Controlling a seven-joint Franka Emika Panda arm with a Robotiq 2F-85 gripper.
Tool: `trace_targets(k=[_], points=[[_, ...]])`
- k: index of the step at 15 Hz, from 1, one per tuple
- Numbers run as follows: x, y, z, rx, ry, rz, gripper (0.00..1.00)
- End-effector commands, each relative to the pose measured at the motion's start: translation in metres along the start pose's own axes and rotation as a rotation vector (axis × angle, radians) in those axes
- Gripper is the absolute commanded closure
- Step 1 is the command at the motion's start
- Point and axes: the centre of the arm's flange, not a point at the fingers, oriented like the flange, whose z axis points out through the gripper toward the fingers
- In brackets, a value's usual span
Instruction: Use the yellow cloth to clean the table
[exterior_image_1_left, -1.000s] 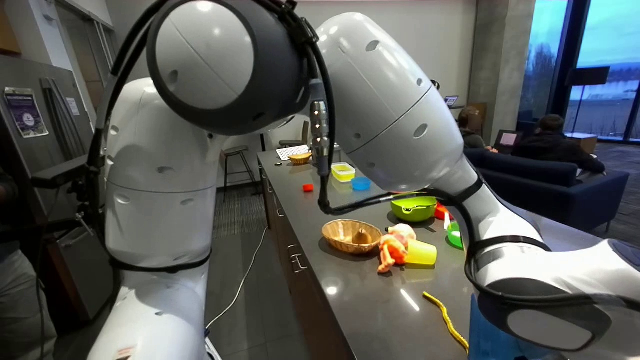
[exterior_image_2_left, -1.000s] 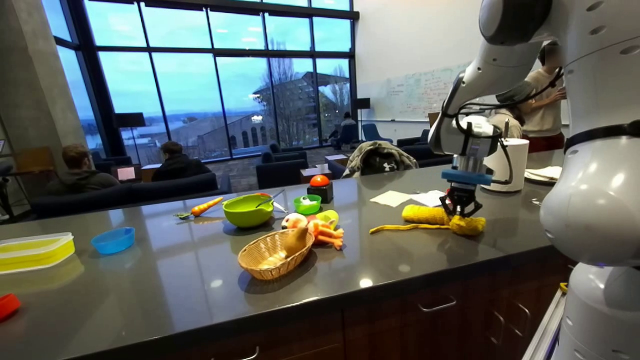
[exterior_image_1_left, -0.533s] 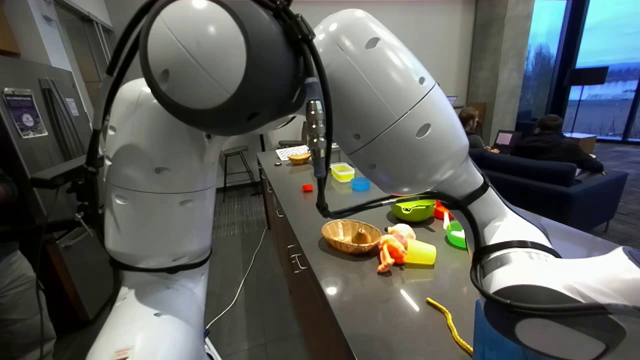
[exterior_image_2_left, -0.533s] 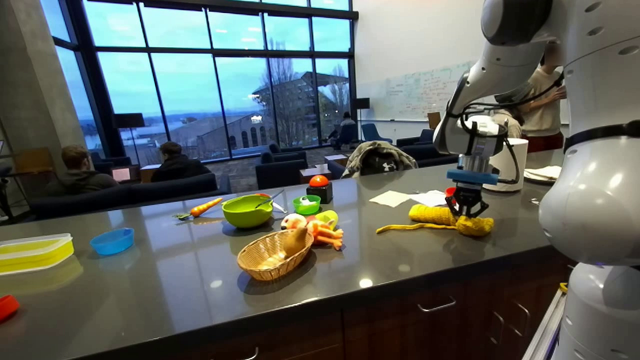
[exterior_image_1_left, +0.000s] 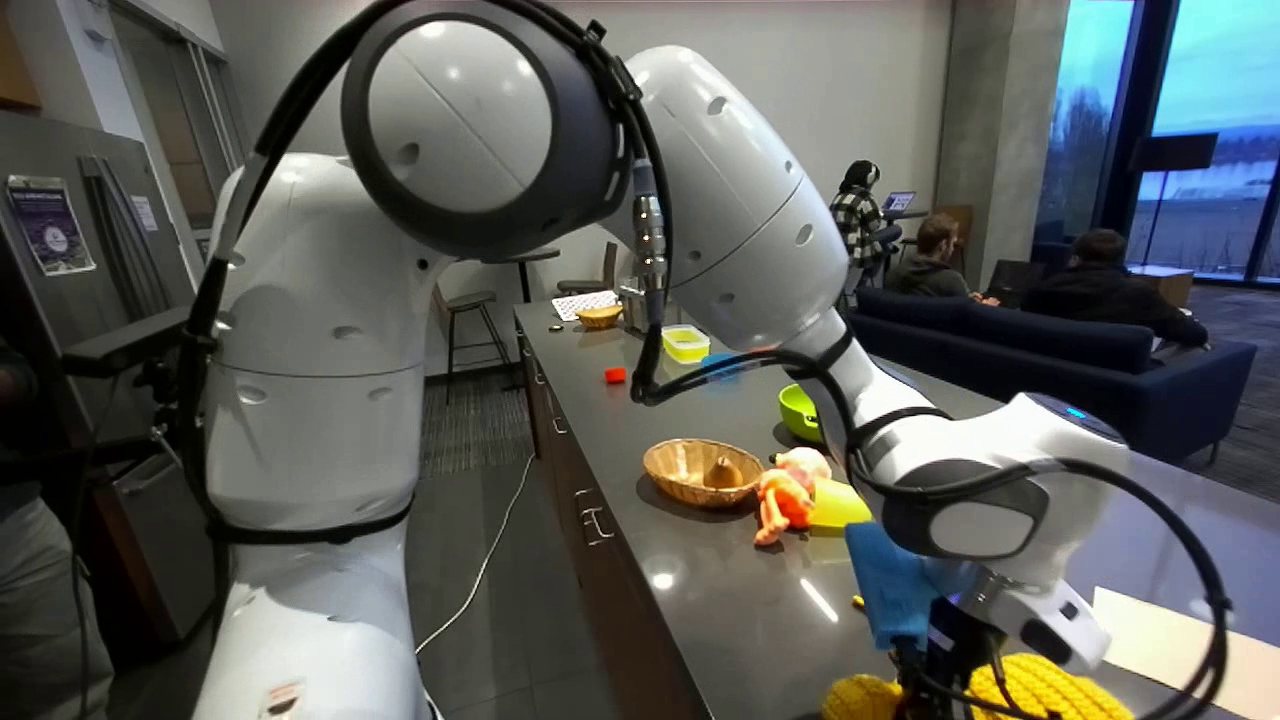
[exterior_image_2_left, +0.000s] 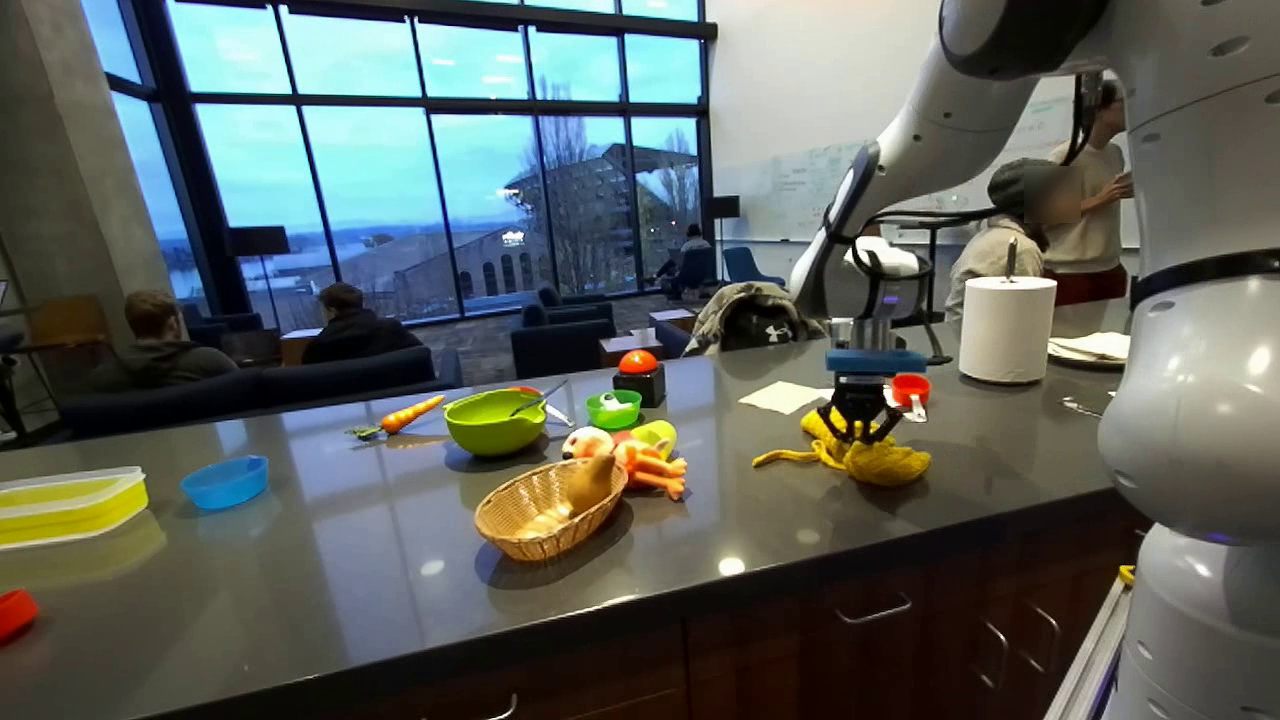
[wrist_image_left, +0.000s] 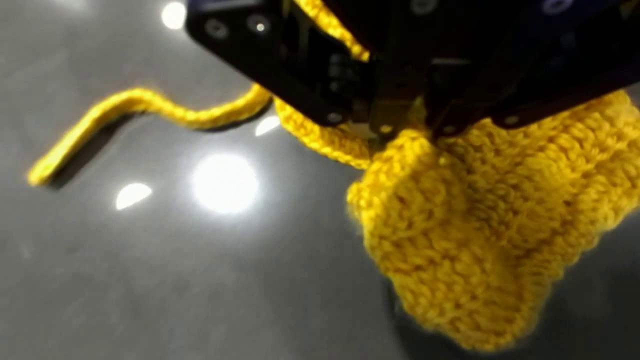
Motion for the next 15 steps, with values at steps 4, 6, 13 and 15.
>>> trace_targets(k=[4,6,13,15], points=[[-0.081,-0.109,0.032,-0.059,-0.019,-0.323,1.00],[-0.105,-0.138,0.037,-0.077,-0.024,-0.427,1.00],[-0.174,-0.214,0.048,-0.147,-0.024,-0.716,1.00],[-0.188,-0.228,0.048,-0.145,-0.028,-0.770,1.00]])
